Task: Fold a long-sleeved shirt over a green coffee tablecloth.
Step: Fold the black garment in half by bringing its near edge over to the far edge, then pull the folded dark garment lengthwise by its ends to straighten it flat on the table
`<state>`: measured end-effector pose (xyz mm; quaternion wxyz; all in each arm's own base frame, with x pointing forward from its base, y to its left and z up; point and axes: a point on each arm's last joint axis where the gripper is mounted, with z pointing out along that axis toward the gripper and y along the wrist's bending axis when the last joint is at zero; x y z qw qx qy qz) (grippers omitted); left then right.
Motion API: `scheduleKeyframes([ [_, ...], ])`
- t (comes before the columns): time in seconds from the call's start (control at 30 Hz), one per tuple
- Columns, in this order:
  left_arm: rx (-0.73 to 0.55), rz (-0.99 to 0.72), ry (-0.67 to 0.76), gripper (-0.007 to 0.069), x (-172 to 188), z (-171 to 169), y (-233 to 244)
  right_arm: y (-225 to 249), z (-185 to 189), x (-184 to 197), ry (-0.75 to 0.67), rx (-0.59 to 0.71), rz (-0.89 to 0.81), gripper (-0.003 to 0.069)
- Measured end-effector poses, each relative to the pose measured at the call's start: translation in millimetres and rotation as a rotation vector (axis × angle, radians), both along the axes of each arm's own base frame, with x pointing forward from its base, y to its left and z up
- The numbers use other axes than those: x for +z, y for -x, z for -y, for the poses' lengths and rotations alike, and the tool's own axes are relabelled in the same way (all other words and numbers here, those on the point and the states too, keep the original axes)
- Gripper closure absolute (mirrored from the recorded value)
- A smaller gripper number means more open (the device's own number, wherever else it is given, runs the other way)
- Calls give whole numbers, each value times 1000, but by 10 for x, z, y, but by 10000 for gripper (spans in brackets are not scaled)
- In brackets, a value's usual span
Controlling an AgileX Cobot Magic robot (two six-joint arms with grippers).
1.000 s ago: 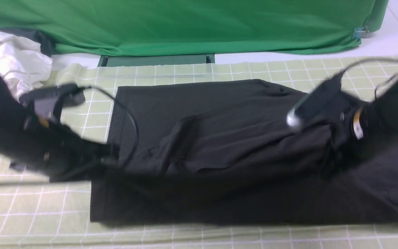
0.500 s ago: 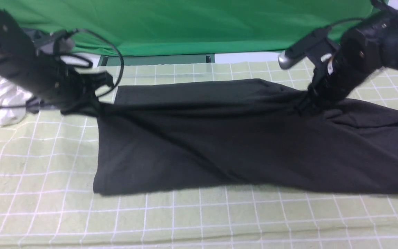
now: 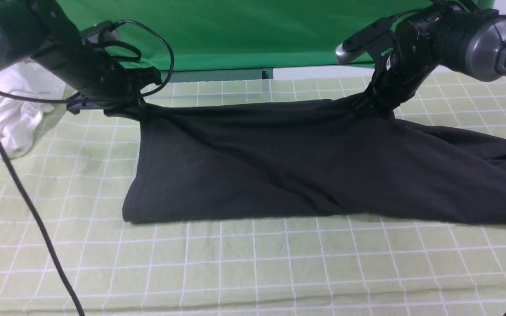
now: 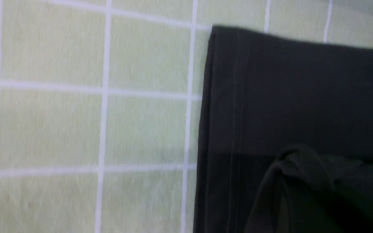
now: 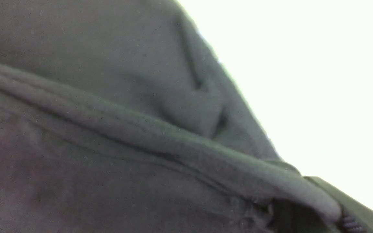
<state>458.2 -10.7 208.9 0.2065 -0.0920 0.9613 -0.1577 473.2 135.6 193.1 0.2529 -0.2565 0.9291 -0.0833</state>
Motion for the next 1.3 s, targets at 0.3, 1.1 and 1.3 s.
scheduleKeyframes([
  [0.3, 21, 32, 1, 598, -150, -14, -245, -138, 77, -185, -15, -25, -3, 642],
  [1.1, 11, 23, -24, 204, -40, -47, -333, -217, 93, 249, 29, 37, 172, 189],
  [1.3, -42, 124, -14, 20, 719, -18, -350, 4, 282, 1205, 112, -30, 217, 243],
])
